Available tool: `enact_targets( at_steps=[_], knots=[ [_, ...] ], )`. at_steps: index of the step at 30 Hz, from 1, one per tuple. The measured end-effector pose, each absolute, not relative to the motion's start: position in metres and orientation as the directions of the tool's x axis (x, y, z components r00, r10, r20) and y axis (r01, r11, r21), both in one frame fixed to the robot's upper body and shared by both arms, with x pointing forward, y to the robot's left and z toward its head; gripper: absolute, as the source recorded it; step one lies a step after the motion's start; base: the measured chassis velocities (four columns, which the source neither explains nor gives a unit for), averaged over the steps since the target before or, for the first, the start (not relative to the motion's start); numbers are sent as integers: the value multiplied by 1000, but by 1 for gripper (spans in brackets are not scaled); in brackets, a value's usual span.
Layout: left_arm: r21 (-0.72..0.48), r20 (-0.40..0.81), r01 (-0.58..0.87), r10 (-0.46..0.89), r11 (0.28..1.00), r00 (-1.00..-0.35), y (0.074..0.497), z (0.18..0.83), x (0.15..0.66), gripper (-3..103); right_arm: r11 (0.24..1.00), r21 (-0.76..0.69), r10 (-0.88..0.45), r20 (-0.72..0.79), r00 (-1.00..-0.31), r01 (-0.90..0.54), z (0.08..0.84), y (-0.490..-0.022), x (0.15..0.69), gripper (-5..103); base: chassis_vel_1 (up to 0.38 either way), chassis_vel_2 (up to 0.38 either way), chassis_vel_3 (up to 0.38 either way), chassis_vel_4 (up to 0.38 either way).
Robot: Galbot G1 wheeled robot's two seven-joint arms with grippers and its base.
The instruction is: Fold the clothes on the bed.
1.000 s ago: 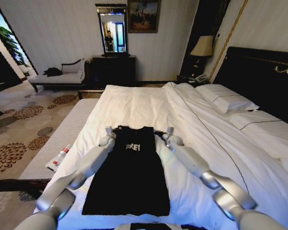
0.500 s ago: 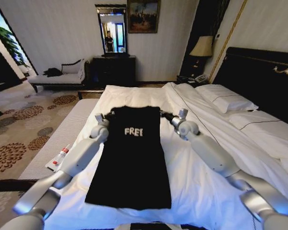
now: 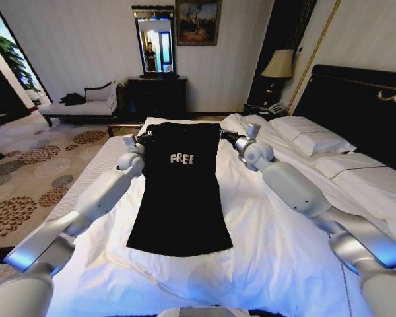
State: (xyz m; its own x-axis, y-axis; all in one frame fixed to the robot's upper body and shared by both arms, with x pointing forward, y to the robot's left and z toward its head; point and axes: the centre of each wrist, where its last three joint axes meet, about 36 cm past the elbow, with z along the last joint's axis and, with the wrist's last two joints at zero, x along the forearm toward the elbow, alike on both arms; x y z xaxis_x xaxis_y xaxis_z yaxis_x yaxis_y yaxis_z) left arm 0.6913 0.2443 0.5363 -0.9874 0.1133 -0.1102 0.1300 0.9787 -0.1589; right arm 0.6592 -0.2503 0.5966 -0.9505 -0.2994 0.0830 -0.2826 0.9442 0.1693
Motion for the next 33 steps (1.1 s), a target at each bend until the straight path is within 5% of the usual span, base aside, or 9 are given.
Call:
enact_targets(
  at_steps=[14,33],
  knots=[
    [-94,-99,162,153,982,-983,236,538,755,0,958,130,-268,100,-958,-254,556,-239,702,0,0,0,0,0],
    [-103,-83,168,160,980,-984,241,448,673,0,951,34,-309,59,-949,-307,507,-243,644,0,0,0,0,0]
  ],
)
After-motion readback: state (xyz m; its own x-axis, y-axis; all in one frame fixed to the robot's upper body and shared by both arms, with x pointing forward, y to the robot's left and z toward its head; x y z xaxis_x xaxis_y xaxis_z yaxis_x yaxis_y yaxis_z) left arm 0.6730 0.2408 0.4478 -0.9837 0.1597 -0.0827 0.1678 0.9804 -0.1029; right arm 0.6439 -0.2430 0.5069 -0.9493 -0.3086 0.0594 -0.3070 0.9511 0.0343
